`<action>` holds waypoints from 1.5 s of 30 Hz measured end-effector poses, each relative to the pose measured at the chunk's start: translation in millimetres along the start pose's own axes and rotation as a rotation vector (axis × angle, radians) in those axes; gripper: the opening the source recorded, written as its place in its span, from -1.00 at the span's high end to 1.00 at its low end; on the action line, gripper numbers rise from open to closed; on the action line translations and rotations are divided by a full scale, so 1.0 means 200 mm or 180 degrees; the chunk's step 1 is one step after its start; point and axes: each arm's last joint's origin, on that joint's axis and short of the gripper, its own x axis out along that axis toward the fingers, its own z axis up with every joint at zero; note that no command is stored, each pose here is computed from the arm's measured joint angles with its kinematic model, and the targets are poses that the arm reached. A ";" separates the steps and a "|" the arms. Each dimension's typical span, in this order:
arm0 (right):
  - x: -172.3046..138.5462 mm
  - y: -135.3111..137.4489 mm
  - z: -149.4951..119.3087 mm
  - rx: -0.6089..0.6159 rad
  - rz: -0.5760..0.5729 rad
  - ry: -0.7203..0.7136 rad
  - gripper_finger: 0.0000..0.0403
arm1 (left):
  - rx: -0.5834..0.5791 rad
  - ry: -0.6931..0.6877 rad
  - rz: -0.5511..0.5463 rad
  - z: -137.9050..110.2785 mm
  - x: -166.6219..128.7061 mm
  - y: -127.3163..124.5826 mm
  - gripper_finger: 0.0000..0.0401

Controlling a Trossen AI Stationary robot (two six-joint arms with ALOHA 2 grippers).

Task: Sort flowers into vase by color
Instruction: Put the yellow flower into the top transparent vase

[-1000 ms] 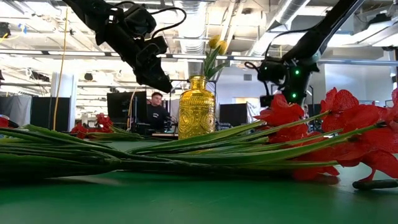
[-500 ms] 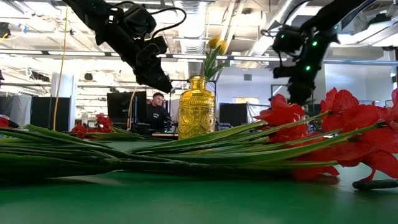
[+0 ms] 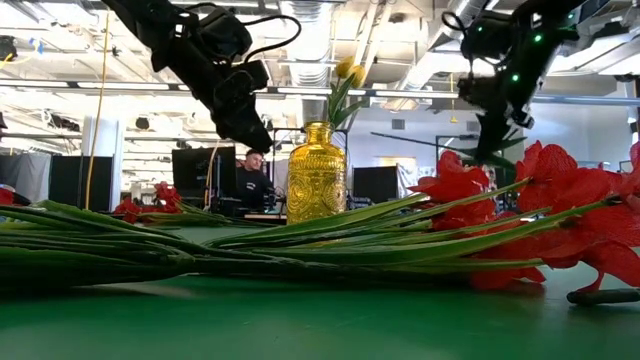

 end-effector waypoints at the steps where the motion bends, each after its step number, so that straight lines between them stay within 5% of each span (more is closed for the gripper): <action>1: 0.00 0.01 -0.01 0.0048 0.0100 0.0040 0.80 | 0.0052 0.0033 -0.0034 0.00 0.00 -0.02 0.05; 8: -0.03 0.12 -0.11 0.0378 0.0188 0.0614 0.81 | 0.0416 0.0121 -0.0257 -0.01 0.02 -0.15 0.17; 12: -0.05 0.19 -0.18 0.0115 0.0221 0.0889 0.81 | 0.0503 0.0120 -0.0321 -0.01 0.02 -0.18 0.21; 21: -0.11 0.42 -0.19 -0.0482 0.0795 0.0402 0.81 | 0.0644 0.0054 -0.0614 0.00 0.02 -0.28 0.23; 27: -0.12 0.53 -0.19 -0.1196 0.0889 -0.0041 0.81 | 0.0705 0.0055 -0.0791 0.00 0.02 -0.34 0.23; 38: -0.02 0.64 -0.18 -0.2502 0.0523 -0.0356 0.81 | 0.0412 0.0115 -0.0751 0.00 0.01 -0.32 0.23; 45: 0.02 0.70 -0.14 -0.3251 0.0068 -0.0761 0.81 | 0.0131 0.0501 -0.0463 0.16 -0.15 -0.27 0.23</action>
